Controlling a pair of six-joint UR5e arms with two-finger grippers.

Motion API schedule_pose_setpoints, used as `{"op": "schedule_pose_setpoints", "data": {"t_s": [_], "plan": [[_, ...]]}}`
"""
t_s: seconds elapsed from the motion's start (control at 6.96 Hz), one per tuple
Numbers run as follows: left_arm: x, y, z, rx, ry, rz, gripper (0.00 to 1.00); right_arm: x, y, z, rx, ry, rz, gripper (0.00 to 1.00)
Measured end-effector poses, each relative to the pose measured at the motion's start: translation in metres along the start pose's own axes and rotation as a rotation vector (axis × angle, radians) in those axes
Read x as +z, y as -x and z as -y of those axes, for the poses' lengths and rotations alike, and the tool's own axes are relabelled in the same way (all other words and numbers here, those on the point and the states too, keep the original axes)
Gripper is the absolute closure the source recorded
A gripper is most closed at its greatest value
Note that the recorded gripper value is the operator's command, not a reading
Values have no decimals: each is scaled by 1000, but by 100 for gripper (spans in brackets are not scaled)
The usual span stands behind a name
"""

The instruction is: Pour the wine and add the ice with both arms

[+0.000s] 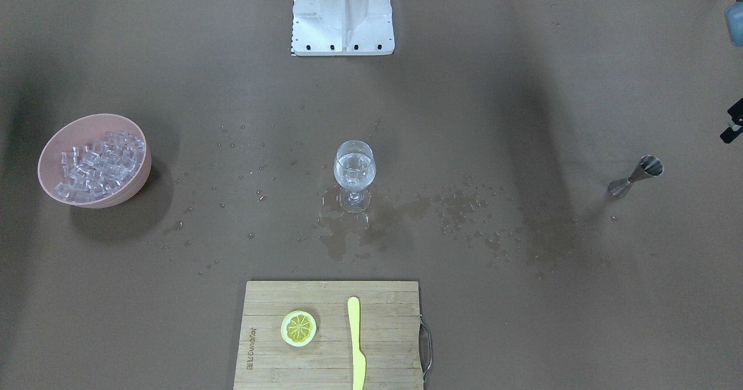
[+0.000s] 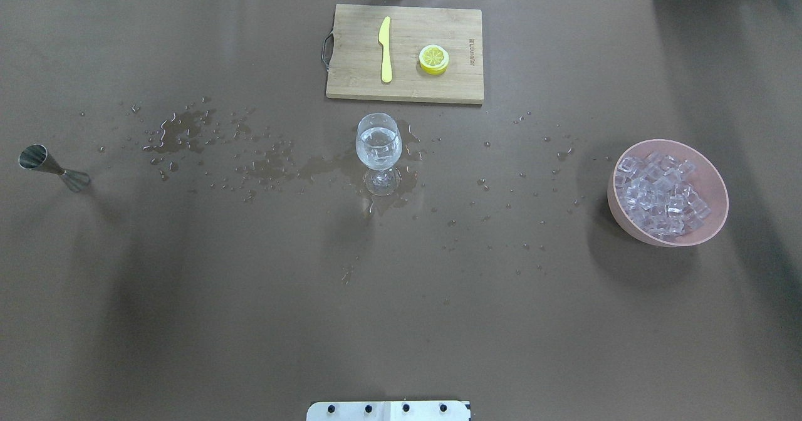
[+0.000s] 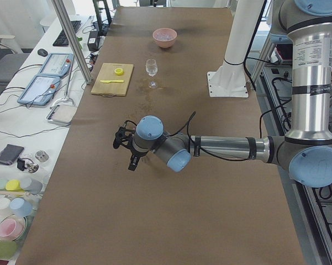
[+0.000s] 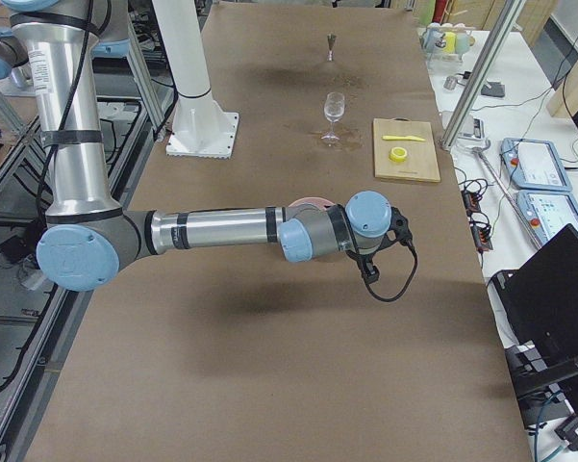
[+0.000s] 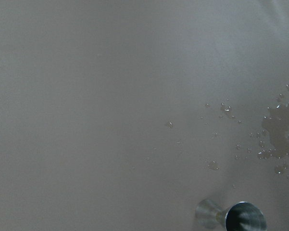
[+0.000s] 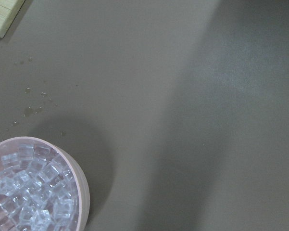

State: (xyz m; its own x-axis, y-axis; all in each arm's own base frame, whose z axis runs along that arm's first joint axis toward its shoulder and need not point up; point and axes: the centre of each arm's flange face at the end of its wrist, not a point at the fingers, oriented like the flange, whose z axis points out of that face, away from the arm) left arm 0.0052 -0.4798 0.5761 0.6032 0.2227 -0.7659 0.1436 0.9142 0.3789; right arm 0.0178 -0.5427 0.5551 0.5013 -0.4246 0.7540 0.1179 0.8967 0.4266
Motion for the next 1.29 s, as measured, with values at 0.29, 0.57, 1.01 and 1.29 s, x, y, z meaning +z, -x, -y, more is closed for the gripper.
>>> {"op": "schedule_pose_setpoints", "data": {"t_s": [0.29,0.57,1.01,1.29], "plan": [[-5,-1,-12,34,-26,-12,1,-9,13,-2,-27,-13,-36,0],[-4,4,-27,56,-43,-20,1,-13,16,-3,-38,-15,-74,0],[9,24,-43,49,-31,-18,1,-12,16,-5,-41,-15,-79,0],[17,38,-53,56,-38,-22,1,-12,16,-5,-42,-15,-79,0]]}}
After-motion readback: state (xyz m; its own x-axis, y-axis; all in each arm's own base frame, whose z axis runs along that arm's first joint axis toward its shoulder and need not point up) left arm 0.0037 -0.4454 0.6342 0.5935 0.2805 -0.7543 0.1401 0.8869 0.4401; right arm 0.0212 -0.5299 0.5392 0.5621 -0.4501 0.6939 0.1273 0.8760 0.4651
